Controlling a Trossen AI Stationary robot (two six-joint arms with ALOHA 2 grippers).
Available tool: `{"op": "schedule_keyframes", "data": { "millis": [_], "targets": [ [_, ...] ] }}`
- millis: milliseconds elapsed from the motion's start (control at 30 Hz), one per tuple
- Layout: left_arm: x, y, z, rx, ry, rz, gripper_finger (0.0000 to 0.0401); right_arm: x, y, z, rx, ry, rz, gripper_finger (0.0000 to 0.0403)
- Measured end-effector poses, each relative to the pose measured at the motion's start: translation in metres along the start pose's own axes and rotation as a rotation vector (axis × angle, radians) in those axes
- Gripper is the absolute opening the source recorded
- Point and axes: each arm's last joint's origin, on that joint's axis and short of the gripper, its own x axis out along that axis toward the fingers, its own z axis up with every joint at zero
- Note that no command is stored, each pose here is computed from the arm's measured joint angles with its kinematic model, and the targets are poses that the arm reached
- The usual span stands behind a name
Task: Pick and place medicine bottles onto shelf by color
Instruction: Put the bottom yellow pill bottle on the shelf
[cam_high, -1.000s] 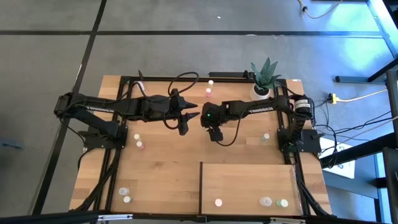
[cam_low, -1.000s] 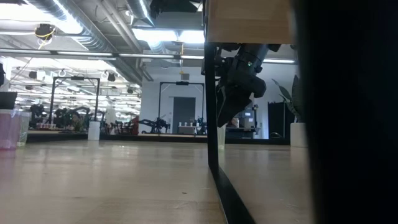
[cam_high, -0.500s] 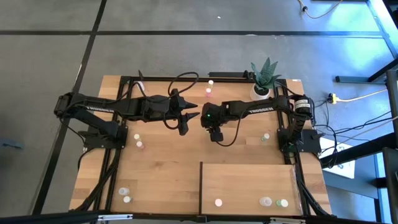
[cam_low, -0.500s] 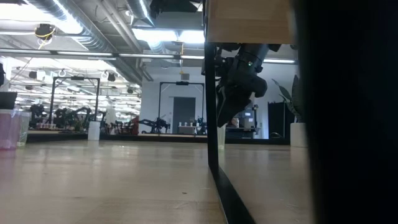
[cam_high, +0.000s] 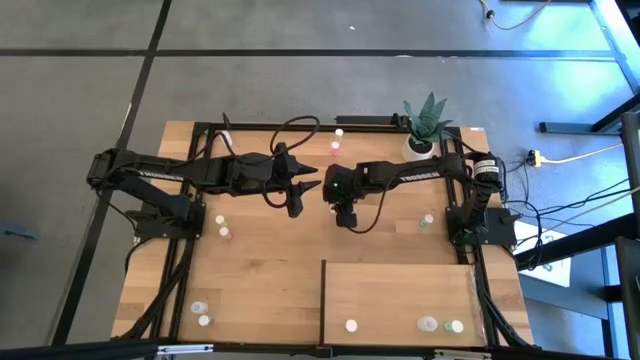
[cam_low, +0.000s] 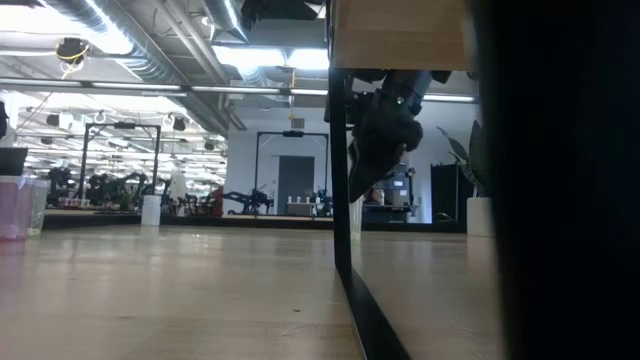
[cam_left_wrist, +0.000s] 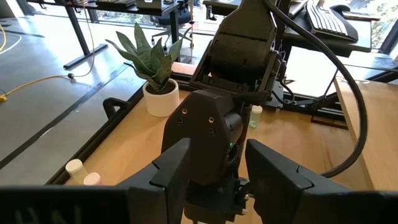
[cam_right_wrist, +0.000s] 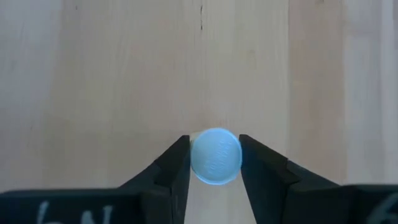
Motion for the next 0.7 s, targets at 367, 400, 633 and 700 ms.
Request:
{"op": "schedule_keyframes", "data": {
  "millis": [367, 400, 633, 700],
  "targets": [
    [0.000, 0.000, -0.003, 0.009, 0.027, 0.004, 0.0147, -0.047, 0.008, 0.025, 0.090, 0.034, 0.061, 0.0127],
    [0.000, 0.000, -0.003, 0.009, 0.028, 0.004, 0.0147, -0.055, 0.009, 0.029, 0.094, 0.018, 0.060, 0.0127],
    [-0.005, -0.009, -0.004, 0.022, 0.032, -0.030, 0.0147, -0.112, 0.038, 0.039, 0.096, -0.052, -0.039, 0.0125],
    [-0.008, -0.013, -0.004, 0.025, 0.027, -0.047, 0.0147, -0.125, 0.049, 0.039, 0.108, -0.062, -0.028, 0.0125]
  ]
}}
